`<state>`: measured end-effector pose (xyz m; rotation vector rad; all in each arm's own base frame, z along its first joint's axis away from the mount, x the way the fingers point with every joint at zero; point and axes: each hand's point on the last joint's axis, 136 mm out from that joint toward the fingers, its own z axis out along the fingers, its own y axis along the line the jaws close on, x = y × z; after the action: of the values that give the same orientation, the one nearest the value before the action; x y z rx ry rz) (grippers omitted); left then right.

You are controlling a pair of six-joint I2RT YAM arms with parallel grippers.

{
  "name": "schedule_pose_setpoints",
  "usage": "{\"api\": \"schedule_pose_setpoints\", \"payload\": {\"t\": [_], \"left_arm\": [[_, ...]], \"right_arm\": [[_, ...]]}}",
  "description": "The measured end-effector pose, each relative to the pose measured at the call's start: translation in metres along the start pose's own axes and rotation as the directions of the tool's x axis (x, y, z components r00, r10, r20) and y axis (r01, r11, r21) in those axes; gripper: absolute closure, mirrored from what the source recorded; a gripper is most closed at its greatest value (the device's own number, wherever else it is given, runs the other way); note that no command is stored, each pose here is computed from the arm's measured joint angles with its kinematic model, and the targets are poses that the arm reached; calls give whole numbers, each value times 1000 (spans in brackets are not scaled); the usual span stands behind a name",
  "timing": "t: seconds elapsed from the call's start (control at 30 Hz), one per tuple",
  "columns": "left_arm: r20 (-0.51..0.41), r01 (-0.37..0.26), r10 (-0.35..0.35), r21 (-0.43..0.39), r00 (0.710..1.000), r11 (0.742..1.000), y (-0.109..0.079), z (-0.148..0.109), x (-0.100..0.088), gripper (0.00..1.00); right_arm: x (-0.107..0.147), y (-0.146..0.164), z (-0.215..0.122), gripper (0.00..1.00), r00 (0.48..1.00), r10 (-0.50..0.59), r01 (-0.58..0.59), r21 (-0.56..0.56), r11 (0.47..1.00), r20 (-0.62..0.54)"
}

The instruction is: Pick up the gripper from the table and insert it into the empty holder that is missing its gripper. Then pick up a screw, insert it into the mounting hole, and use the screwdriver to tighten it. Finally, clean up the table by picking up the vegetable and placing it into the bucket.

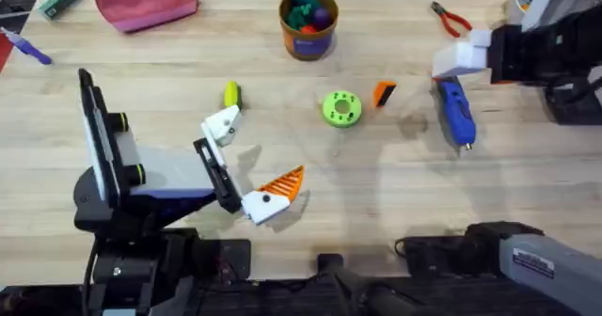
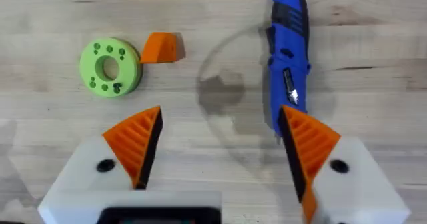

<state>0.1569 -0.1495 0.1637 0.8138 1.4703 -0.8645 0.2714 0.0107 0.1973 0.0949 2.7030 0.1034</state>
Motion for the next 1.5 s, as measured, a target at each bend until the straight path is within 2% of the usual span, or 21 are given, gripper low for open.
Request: {"api": "schedule_pose_setpoints", "payload": {"t": [0.4,1.5], "left_arm": [[-16,53,-52,81,999,995,-14,-1,4,14],[-17,30,-28,102,999,994,-18,-1,5,14]], "right_arm": [[0,0,0,8,1000,0,0,0,1000,0],[0,0,0,7,1000,0,0,0,1000,0]]}}
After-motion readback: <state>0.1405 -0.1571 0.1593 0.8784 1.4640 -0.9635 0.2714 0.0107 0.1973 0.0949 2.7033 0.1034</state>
